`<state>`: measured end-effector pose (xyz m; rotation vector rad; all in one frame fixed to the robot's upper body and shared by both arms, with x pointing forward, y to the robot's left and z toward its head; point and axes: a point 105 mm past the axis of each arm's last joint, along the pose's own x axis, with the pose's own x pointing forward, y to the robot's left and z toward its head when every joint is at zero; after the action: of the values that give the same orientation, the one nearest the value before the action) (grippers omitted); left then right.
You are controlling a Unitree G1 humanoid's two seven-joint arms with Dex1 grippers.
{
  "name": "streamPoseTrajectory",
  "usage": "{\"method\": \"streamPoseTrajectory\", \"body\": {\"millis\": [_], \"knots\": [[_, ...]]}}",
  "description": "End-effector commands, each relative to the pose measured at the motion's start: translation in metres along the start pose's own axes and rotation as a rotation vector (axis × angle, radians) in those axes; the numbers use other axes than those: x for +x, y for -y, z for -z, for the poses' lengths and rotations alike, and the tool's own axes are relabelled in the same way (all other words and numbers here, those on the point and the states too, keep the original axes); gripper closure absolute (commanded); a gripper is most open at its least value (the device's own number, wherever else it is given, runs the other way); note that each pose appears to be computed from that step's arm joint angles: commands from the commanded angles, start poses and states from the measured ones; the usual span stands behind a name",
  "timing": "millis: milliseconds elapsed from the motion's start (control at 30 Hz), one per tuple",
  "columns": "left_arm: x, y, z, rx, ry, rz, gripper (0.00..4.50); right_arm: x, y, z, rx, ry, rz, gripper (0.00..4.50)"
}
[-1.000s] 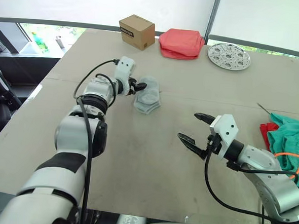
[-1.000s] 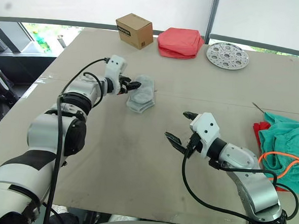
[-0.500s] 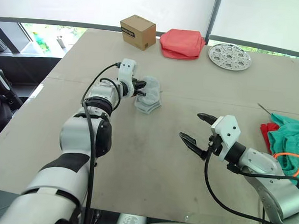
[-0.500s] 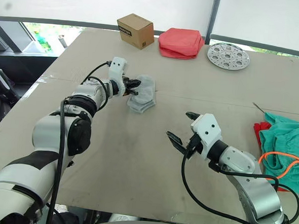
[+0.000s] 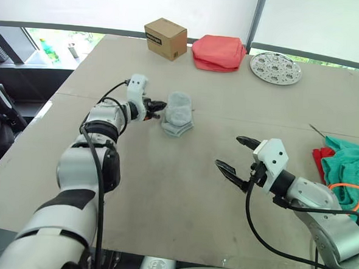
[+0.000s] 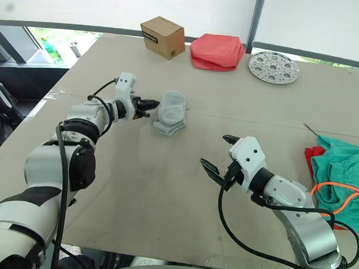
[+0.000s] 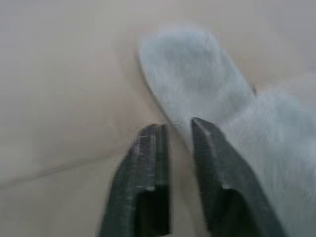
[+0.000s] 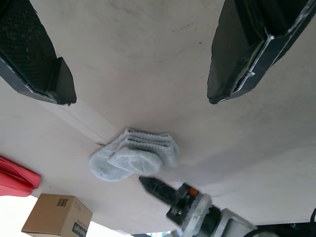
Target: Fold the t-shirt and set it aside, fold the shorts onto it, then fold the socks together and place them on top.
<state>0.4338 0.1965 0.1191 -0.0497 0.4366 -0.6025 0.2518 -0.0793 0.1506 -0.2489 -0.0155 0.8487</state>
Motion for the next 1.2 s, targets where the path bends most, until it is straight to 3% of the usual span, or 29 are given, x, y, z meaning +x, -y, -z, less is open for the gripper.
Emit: {"method": "streamPoseTrajectory", "body": {"millis": [33, 100, 133, 200, 333, 467, 567, 633, 667, 700, 767, 933, 967, 1200], "knots": [[-0.007, 0.015, 0.017, 0.121, -0.111, 0.12, 2.77, 0.0, 0.0, -0.01, -0.024, 0.045, 0.005, 0.0], [-0.006, 0.031, 0.027, 0.177, -0.148, 0.182, 3.22, 0.0, 0.001, -0.01, -0.022, 0.047, 0.006, 0.0], [0.0, 0.044, 0.028, 0.185, -0.136, 0.226, 3.78, 0.0, 0.001, -0.01, -0.02, 0.048, 0.006, 0.0], [0.008, 0.071, 0.029, 0.151, -0.119, 0.313, 4.47, 0.0, 0.001, -0.01, -0.019, 0.049, 0.005, 0.0], [0.019, 0.12, 0.024, 0.069, -0.102, 0.403, 4.47, -0.001, 0.001, -0.009, -0.025, 0.041, 0.004, 0.0], [0.012, 0.145, 0.012, -0.015, -0.067, 0.416, 4.47, -0.003, 0.002, -0.008, -0.025, 0.027, 0.011, 0.0], [-0.005, 0.15, 0.002, -0.05, -0.022, 0.44, 4.47, -0.004, 0.001, -0.005, -0.025, 0.014, 0.01, 0.0], [-0.018, 0.14, -0.005, -0.061, 0.01, 0.42, 4.47, -0.004, 0.0, -0.005, -0.024, 0.013, 0.007, 0.0], [-0.027, 0.128, -0.011, -0.069, 0.043, 0.394, 3.82, -0.004, -0.001, -0.005, -0.021, 0.015, 0.005, 0.0], [-0.036, 0.116, -0.016, -0.087, 0.08, 0.365, 3.63, -0.003, -0.001, -0.005, -0.015, 0.017, 0.002, 0.0], [-0.044, 0.089, -0.017, -0.116, 0.115, 0.256, 2.72, -0.002, -0.001, -0.005, -0.007, 0.022, -0.005, 0.0], [-0.023, 0.044, -0.004, -0.166, 0.121, 0.052, 0.34, 0.0, -0.003, -0.007, -0.001, 0.042, -0.041, 0.0], [-0.016, 0.041, -0.001, -0.149, 0.109, 0.043, 0.11, 0.001, -0.002, -0.008, -0.001, 0.043, -0.045, 0.0], [0.019, 0.04, 0.003, 0.018, 0.056, 0.073, 0.11, 0.008, 0.004, 0.007, 0.056, -0.036, -0.005, 0.0]]}}
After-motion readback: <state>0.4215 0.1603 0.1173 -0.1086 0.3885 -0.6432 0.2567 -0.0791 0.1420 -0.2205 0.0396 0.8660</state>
